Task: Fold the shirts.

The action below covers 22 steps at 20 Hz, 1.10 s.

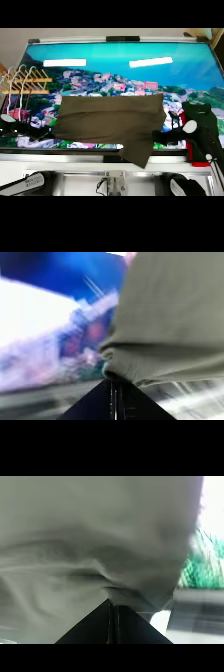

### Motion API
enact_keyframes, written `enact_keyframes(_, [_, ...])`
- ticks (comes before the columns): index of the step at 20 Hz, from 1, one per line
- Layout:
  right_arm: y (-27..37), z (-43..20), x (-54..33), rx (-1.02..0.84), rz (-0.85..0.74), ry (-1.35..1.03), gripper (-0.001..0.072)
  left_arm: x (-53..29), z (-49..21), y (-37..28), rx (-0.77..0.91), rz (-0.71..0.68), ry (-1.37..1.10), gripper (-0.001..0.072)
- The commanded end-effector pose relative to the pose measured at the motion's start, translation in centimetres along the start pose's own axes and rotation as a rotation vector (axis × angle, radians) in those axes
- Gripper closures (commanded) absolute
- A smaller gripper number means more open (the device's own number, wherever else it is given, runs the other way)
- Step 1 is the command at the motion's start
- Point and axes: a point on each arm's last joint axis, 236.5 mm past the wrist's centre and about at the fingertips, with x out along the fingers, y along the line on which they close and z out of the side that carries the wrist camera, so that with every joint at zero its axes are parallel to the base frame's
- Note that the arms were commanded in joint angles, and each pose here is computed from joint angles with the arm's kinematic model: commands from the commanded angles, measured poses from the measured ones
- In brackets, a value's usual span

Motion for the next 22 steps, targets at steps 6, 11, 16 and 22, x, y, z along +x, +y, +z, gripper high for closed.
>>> enact_keyframes(6, [2.3, 19.0, -9.4, -0.120, -0.078, -0.492, 0.0649, -7.5, 14.7, -9.7, 0.154, -0.078, -0.361, 0.0679])
enact_keyframes(11, [1.2, 25.0, -5.0, -0.077, -0.087, -0.428, 0.0649, -4.3, 21.0, -10.7, 0.058, -0.107, -0.310, 0.0679])
enact_keyframes(16, [0.3, 28.0, -1.6, -0.047, -0.078, -0.423, 0.0615, -1.2, 23.1, -10.4, 0.017, -0.116, -0.272, 0.0675])
enact_keyframes(22, [-2.4, 24.4, -3.0, -0.146, -0.119, -0.275, 0.0014, -1.6, 19.9, -9.7, 0.001, -0.151, -0.108, 0.0089])
